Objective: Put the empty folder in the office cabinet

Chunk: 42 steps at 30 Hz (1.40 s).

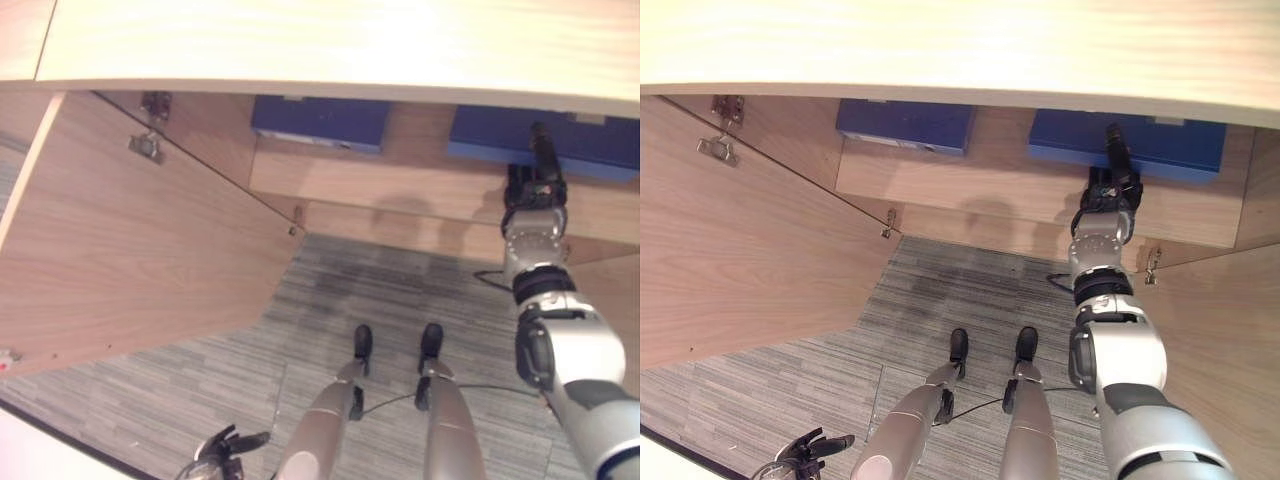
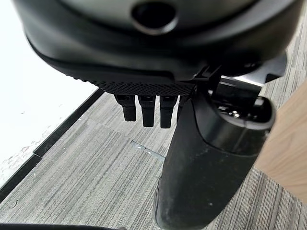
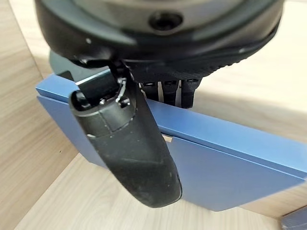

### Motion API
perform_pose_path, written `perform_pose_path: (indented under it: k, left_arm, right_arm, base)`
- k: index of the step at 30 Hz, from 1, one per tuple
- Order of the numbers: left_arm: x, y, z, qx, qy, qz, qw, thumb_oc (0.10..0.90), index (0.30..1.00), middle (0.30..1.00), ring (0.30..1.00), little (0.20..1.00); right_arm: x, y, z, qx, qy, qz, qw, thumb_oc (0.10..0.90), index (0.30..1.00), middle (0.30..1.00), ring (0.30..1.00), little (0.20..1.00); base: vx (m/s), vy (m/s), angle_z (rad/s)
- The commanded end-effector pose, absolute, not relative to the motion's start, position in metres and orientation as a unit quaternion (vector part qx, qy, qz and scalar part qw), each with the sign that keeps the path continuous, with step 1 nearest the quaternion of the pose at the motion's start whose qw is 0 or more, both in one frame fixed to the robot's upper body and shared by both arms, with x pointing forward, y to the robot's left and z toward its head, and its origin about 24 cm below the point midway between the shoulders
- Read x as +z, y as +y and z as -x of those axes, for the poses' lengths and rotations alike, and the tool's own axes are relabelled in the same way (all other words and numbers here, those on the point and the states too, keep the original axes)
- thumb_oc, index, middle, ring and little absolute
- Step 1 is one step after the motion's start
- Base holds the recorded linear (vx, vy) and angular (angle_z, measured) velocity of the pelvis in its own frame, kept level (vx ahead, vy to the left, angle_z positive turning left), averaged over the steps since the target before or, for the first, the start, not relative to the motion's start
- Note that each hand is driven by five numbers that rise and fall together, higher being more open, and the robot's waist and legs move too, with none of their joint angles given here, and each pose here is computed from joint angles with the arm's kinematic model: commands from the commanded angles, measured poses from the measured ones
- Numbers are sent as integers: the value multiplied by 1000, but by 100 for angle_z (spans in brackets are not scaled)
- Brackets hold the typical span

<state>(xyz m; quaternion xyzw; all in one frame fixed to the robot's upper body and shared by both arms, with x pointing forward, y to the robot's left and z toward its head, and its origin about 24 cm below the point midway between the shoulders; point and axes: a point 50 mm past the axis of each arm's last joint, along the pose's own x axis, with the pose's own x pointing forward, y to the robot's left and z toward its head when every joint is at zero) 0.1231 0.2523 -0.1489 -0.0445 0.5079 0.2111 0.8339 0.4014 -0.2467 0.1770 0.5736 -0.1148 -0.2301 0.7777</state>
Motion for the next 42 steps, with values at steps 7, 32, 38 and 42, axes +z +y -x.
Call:
perform_pose_path:
  k: [7,32,38,42]
  left_arm:
    - [-144,299,-81,277,545,-17,791,800,900,900,900,900]
    - [-135,321,-73,226,547,-43,805,800,900,900,900,900]
    - [-137,318,-71,205,552,-53,807,800,900,900,900,900]
    - [-136,318,-75,199,549,-56,810,800,900,900,900,900]
  right_arm:
    - [224,-219,-379,-13,-323,-623,712,800,900,900,900,900]
    - [194,-269,-399,-3,39,249,968,800,900,900,900,900]
    - [162,-279,-393,19,126,324,938,800,900,900,900,900]
    - [149,-289,-388,18,174,372,912,800,900,900,900,900]
  base:
    - [-5,3,-1]
    - [-9,1,-1]
    - [-1,4,-4]
    - [0,0,0]
